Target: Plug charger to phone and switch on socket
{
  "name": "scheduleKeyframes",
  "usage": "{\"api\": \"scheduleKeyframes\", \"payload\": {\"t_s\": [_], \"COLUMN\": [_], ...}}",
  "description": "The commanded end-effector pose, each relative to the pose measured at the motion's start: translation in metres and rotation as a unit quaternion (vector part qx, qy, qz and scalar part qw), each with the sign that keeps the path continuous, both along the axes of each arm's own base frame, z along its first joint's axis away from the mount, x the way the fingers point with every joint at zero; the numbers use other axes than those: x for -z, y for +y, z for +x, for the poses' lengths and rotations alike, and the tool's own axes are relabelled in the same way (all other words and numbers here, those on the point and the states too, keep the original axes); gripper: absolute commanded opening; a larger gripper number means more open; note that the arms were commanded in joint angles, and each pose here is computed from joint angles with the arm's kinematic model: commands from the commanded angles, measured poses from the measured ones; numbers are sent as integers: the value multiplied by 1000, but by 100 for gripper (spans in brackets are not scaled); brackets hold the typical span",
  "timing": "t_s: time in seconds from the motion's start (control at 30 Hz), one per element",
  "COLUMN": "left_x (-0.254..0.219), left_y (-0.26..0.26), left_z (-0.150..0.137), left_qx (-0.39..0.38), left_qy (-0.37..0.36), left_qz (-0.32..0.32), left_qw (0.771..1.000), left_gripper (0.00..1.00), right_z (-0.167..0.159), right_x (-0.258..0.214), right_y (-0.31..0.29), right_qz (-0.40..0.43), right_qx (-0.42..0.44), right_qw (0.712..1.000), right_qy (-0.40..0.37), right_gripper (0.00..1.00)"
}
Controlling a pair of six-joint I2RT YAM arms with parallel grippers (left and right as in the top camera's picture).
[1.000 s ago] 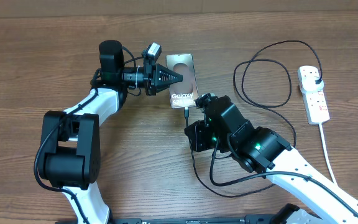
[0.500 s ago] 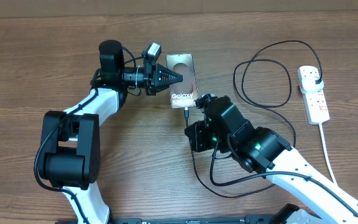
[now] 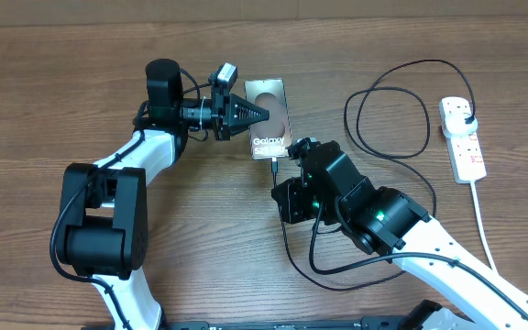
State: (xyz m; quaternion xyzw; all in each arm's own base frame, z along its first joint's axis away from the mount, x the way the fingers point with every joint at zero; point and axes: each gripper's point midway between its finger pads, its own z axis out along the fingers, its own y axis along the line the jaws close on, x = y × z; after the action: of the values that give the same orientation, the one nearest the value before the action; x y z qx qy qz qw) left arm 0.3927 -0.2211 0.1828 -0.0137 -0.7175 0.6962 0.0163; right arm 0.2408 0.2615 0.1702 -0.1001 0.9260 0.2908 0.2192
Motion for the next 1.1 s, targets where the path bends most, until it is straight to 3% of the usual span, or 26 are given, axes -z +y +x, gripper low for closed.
{"api": "scheduleKeyframes", "payload": {"t_s": [0.0, 1.07], "left_x": [-15, -18], "left_y": [-4, -3], "left_z": [-2, -13], "left_qx": [19, 50], "left_qy": [-31, -68], "left_qz": [-8, -23], "left_qw": [999, 996], "left_gripper": [4, 4], "right_z": [1, 32], "right_x": [-2, -11], "right_y": [3, -11], "right_qz": [6, -69], "right_qx": [-2, -15], "right_qw": [1000, 989], "right_qy": [-3, -131], "right_gripper": [4, 4]}}
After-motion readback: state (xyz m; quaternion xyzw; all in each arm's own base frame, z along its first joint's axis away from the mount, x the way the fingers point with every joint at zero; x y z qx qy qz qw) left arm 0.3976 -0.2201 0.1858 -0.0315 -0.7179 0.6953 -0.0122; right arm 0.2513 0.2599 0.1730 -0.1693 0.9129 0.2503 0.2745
